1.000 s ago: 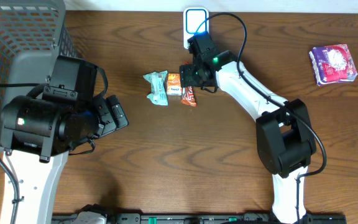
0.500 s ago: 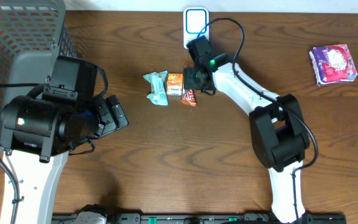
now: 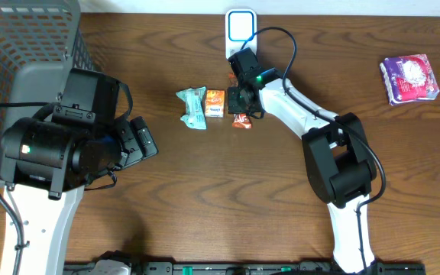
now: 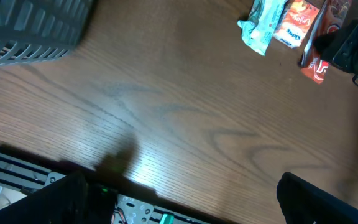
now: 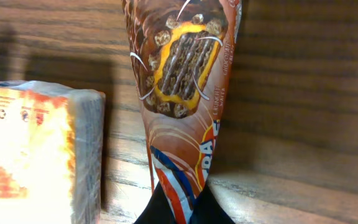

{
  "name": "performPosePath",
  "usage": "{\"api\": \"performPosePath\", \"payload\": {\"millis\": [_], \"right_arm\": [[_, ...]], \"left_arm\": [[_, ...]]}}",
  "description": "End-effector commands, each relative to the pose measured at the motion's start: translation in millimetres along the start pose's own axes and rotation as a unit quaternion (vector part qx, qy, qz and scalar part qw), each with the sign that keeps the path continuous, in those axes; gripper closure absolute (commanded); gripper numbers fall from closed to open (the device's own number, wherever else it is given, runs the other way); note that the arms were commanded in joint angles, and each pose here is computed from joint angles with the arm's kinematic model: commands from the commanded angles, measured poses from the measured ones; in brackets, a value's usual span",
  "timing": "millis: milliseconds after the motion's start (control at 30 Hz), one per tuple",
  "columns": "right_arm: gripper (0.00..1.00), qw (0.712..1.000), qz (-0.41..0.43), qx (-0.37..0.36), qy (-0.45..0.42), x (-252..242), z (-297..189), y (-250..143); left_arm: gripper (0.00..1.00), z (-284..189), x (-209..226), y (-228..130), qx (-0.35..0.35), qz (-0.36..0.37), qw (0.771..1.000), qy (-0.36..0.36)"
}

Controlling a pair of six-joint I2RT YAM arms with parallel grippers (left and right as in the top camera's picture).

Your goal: Scan the item barcode

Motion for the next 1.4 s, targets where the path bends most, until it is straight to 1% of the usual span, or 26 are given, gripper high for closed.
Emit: {"api": "performPosePath", "payload": {"millis": [0, 33, 133, 233, 367, 467, 533, 767, 867, 1033, 1133, 1267, 1367], "right_arm": [[0.99, 0.995, -0.034, -0.093, 0.001, 9, -47, 47], [0.99, 0.991, -0.042, -0.127, -0.005, 10, -58, 61], [0.99, 0.978, -0.064, -0.199, -0.018, 13, -78, 91], [0.99, 0.967, -0.081, -0.238, -0.038, 11, -86, 107], [0.99, 0.951, -0.061, -0.294, -0.071, 0, -95, 130], [0.99, 0.937, -0.045, -0.338, -0.075, -2, -102, 149], [0.99, 0.931, -0.038, -0.355, -0.071, -4, -99, 157], [0.99, 0.929, -0.028, -0.361, -0.073, -19, -60, 164], [0.99, 0.927, -0.026, -0.367, -0.071, -19, -58, 167], [0.99, 0.919, -0.021, -0.389, -0.063, -16, -74, 175], [0.99, 0.917, -0.014, -0.391, -0.070, -25, -87, 179], [0.99, 0.914, 0.010, -0.388, -0.116, -59, -112, 182], [0.99, 0.908, 0.035, -0.377, -0.178, -99, -131, 179]], "left_arm": [[0.02, 0, 2, 2, -0.003, -0.005, 1.000, 0.006], [0.02, 0, 2, 2, -0.003, -0.005, 1.000, 0.006], [0.02, 0, 2, 2, -0.003, -0.005, 1.000, 0.006], [0.02, 0, 2, 2, -0.003, -0.005, 1.000, 0.006], [0.02, 0, 2, 2, -0.003, -0.005, 1.000, 0.006], [0.02, 0, 2, 2, -0.003, -0.005, 1.000, 0.006], [0.02, 0, 2, 2, -0.003, -0.005, 1.000, 0.006], [0.02, 0, 2, 2, -0.003, -0.005, 1.000, 0.006], [0.02, 0, 2, 2, -0.003, -0.005, 1.000, 0.006], [0.02, 0, 2, 2, -0.003, -0.005, 1.000, 0.006], [0.02, 0, 2, 2, -0.003, -0.005, 1.000, 0.006], [0.02, 0, 2, 2, -0.003, -0.005, 1.000, 0.006], [0.02, 0, 2, 2, -0.003, -0.005, 1.000, 0.006]]}}
Point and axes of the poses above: each gripper's point midway between its finger pads, its own z axis out along the fingers, its own x axis along the line the jaws close on, y = z × x, the point moved 1 cm from there along -z, back along the fingers, and after that the axes turned 2 degrees about z, right-handed, at the moved point
